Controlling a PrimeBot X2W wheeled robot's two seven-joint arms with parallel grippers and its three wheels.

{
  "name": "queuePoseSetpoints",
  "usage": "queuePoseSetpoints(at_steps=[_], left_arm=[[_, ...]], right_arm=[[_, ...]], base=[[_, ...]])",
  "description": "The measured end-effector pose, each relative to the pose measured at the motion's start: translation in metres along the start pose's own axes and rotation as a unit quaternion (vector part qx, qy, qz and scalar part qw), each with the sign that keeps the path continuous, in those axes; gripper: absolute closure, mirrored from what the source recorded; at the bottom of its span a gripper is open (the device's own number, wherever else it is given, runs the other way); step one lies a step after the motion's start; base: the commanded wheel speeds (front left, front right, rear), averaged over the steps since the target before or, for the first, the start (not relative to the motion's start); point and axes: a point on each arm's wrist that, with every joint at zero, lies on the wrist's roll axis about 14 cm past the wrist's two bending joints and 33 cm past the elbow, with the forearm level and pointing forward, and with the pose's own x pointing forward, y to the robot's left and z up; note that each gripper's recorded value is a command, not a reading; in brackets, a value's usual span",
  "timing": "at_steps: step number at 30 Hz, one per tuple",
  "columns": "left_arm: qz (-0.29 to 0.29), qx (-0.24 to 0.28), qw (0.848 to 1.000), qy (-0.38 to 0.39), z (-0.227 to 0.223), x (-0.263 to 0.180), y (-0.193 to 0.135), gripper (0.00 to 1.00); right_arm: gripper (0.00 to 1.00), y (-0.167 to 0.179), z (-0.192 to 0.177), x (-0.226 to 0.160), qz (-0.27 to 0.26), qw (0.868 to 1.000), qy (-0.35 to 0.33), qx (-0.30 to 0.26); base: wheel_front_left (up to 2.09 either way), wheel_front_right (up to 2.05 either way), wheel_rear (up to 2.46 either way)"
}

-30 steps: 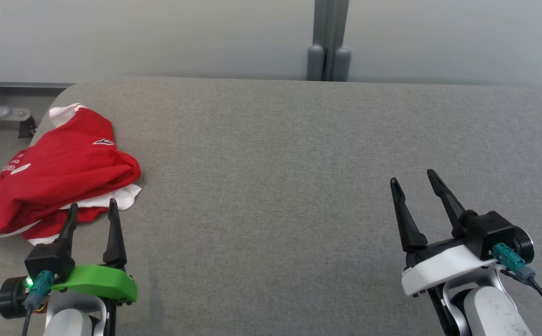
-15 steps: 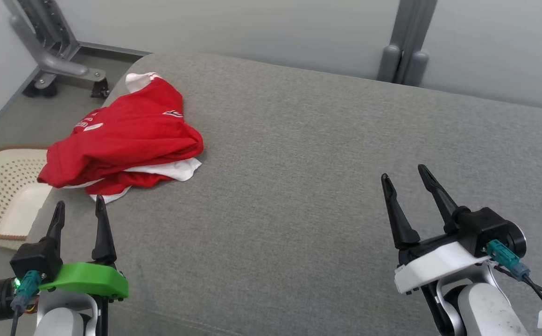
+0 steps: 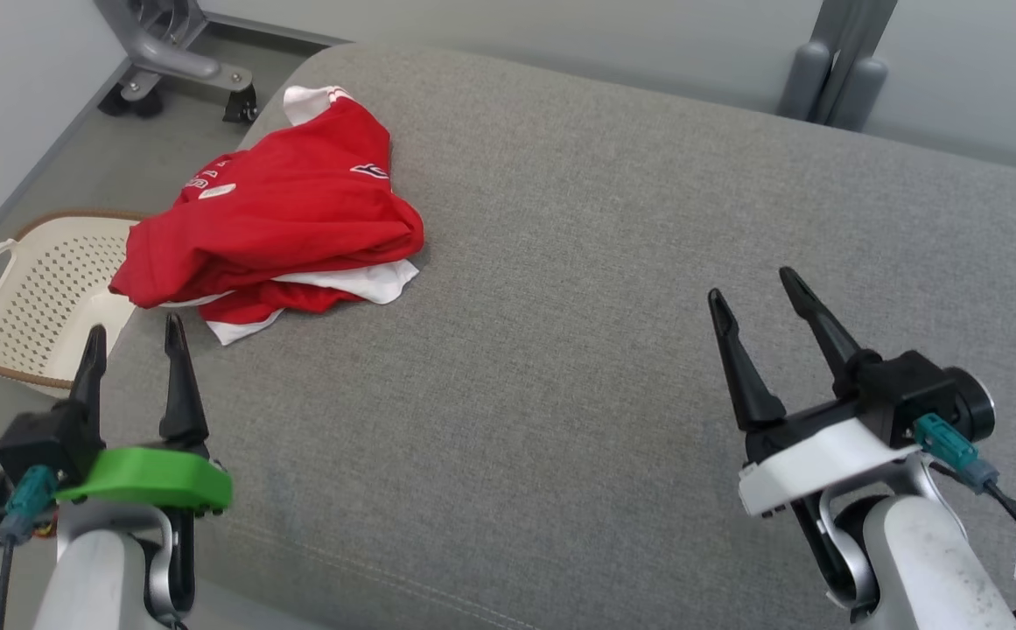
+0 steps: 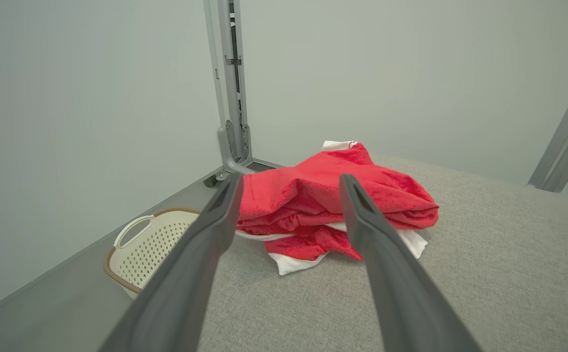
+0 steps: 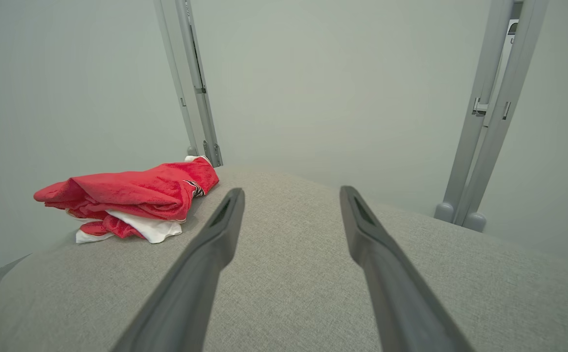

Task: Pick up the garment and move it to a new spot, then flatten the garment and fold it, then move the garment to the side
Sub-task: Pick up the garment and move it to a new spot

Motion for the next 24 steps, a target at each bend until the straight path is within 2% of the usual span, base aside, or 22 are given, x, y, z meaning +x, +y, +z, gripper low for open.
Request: queuePoseSetpoints(at_steps=[6,13,19,24], left_arm=[[-0.028,0.000,1.000,0.009,-0.003,0.045,-0.020,0.00],[-0.045,-0.017,0.995,0.093,-0.051,0.099,-0.041,0.00],[-0.027,-0.002,0.977,0.209,-0.113,0.119,-0.036,0.00],[-0.028,-0.004,0.965,0.262,-0.146,0.122,-0.045,0.00]], right_arm=[[0.00,-0.018,-0.004,0.020,-0.001,1.000,0.000,-0.010],[0.00,-0.046,-0.036,0.032,-0.018,0.999,0.029,-0.006],[0.00,-0.066,-0.073,0.031,-0.034,0.998,0.061,0.009],[0.00,-0.079,-0.093,0.023,-0.050,0.995,0.083,0.016]], base=[[0.00,0.00,0.00],[0.00,0.00,0.00],[0.00,0.00,0.00],[0.00,0.00,0.00]])
